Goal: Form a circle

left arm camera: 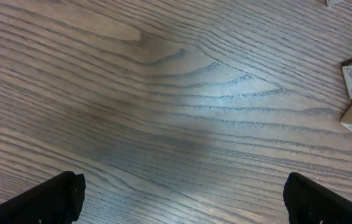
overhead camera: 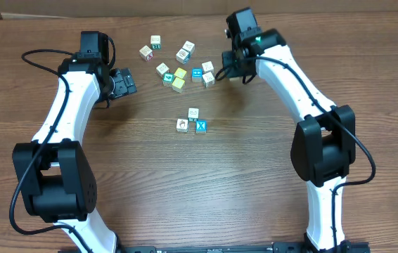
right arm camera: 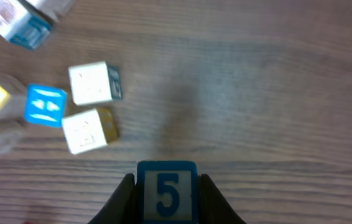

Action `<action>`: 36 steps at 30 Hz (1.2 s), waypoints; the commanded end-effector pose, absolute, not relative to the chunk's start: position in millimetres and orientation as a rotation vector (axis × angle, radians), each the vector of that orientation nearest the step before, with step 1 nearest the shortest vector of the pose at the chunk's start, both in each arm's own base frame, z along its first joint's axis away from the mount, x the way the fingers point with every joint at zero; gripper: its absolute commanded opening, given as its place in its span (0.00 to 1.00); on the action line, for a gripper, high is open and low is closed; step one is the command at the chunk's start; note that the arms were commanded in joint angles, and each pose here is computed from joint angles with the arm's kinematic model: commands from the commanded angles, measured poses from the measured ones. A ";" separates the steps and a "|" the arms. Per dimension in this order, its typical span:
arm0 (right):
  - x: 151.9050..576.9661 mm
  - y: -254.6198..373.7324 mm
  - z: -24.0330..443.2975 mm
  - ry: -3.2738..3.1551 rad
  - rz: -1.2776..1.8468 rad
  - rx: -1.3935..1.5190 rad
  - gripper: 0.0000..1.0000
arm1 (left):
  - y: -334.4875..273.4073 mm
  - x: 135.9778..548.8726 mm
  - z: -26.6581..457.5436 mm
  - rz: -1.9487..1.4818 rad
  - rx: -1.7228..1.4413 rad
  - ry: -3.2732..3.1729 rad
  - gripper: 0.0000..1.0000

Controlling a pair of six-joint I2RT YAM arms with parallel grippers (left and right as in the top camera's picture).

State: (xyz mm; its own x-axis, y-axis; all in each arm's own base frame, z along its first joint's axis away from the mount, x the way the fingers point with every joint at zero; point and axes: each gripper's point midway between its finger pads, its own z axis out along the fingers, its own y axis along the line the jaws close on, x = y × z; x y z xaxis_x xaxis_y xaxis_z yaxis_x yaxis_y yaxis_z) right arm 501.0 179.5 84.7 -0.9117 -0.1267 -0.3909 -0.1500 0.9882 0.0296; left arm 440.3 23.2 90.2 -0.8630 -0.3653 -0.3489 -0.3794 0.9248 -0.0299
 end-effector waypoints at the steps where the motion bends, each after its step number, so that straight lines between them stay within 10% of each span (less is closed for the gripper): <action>1: 490.6 180.0 57.8 2.780 0.069 -0.186 0.20 | 22.6 443.7 92.3 0.070 -0.538 2.725 1.00; 36: 470.2 171.1 22.6 2.853 0.045 -0.153 0.44 | 22.5 443.7 92.3 0.070 -0.537 2.725 0.99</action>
State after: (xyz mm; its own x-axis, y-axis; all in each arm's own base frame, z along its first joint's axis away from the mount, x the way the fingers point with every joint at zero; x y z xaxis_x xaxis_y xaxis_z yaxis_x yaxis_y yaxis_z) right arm 473.6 172.0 27.5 -0.9507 -0.0984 -0.2941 -0.1094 0.9938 0.0212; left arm 440.3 23.2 90.2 -0.8630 -0.3653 -0.3489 -0.3794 0.9248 -0.0299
